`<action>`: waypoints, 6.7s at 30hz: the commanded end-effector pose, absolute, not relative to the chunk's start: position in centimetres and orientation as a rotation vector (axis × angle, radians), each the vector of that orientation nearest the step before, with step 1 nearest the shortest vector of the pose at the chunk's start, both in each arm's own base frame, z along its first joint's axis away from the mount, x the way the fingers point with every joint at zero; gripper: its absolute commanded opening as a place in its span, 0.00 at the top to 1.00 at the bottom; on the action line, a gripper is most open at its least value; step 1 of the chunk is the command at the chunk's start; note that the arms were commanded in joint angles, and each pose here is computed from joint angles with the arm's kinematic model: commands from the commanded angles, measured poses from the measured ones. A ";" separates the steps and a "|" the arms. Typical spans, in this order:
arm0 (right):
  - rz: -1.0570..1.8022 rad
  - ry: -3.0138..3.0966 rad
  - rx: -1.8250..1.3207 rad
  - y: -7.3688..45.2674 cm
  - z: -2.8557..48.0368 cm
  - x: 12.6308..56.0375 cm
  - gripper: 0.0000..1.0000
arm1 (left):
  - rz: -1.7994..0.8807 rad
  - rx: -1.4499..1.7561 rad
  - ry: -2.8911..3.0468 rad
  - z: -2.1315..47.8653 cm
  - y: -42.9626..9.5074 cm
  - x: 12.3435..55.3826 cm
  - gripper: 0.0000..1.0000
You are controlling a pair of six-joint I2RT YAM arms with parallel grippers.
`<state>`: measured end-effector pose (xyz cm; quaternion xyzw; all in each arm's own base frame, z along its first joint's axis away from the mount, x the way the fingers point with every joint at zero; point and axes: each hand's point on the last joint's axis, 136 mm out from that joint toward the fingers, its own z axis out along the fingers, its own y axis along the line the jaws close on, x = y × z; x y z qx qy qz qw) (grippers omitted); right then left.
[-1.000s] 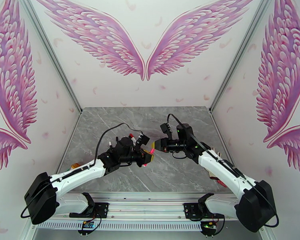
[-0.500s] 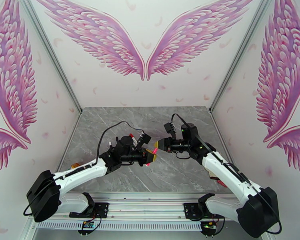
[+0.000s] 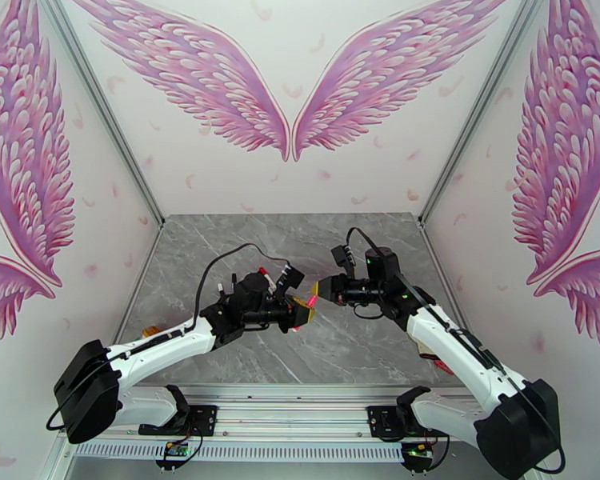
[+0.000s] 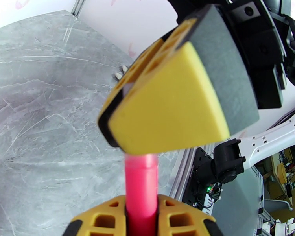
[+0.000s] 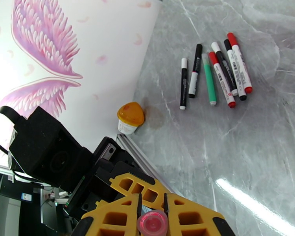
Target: Open the pen caps
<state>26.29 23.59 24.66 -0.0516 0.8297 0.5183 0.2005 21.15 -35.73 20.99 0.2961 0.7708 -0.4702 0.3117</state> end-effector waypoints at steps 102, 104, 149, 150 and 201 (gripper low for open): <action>0.222 2.980 -0.004 15.9 2.3 24.9 0.68 | -0.741 0.142 2.422 11.6 -23.7 20.2 0.95; 0.224 2.973 0.000 15.9 2.4 25.0 0.68 | -0.736 0.145 2.430 11.4 -23.7 20.2 0.95; 0.769 2.248 -0.195 18.9 18.1 25.2 0.01 | -0.532 -0.010 2.617 3.0 -22.1 21.9 0.86; 0.771 2.248 -0.195 18.9 18.0 25.2 0.01 | -0.522 -0.017 2.620 2.9 -21.9 21.8 0.86; 0.602 2.245 -0.093 16.1 17.4 25.8 0.01 | -0.338 -0.156 2.638 7.7 -17.8 24.4 0.23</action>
